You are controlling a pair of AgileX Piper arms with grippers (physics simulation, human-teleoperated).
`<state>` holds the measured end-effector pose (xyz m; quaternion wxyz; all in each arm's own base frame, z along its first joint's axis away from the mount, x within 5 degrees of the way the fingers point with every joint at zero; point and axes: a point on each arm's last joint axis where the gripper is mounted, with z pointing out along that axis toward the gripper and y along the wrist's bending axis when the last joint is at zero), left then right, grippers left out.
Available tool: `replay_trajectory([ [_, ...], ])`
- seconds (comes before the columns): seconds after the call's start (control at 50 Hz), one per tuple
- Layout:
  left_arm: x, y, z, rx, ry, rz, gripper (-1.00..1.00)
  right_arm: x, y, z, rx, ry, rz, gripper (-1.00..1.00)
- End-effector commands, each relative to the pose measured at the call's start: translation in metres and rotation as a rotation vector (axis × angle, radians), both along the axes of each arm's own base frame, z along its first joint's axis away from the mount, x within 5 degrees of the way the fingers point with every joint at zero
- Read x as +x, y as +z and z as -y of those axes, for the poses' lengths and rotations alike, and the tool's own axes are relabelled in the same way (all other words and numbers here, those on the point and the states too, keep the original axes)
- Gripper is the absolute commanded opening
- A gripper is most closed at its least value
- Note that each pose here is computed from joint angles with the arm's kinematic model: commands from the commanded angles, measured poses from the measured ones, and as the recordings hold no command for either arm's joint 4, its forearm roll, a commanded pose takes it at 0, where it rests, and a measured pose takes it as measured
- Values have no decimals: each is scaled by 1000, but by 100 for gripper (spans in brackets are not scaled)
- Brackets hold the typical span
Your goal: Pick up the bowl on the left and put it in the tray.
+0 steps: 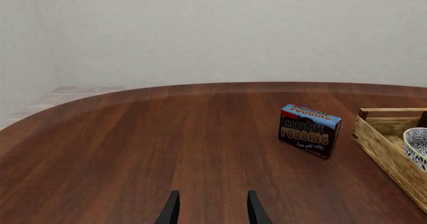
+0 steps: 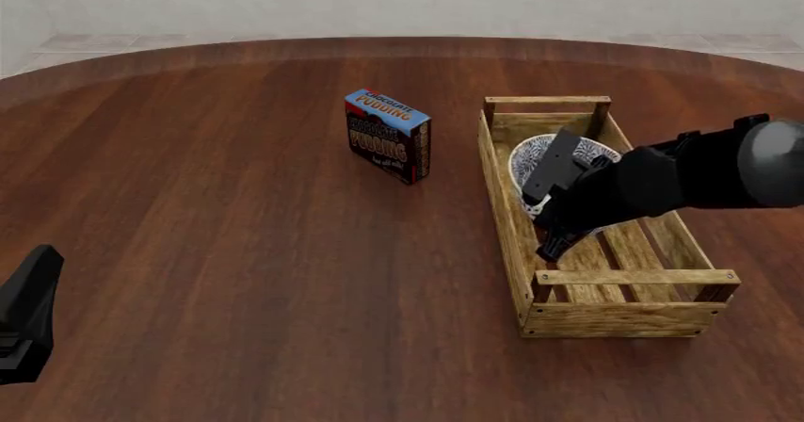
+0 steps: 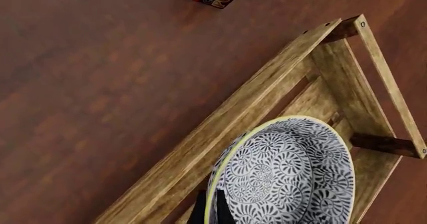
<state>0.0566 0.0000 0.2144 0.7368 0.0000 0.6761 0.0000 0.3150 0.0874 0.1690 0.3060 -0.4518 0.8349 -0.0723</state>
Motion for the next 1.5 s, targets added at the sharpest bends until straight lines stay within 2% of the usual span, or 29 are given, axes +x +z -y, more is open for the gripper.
replay_trajectory([
  [0.02,0,0,0,0,0,0,100,0,-18,13,27,-91,-60,-100],
  [0.26,0,0,0,0,0,0,100,-3,-21,13,16,-77,-67,-100],
  [0.28,0,0,0,0,0,0,100,-3,-22,7,20,-69,-76,100],
  [0.3,0,0,0,0,0,0,100,-3,-20,11,21,-78,-68,100],
  [0.4,0,0,0,0,0,0,100,-3,-17,-1,33,-65,-82,100],
  [0.68,0,0,0,0,0,0,100,-4,-14,0,33,-65,-78,100],
  [0.96,0,0,0,0,0,0,100,-16,19,1,46,-54,-25,100],
  [1.5,0,0,0,0,0,0,100,-27,54,10,50,-52,34,100],
])
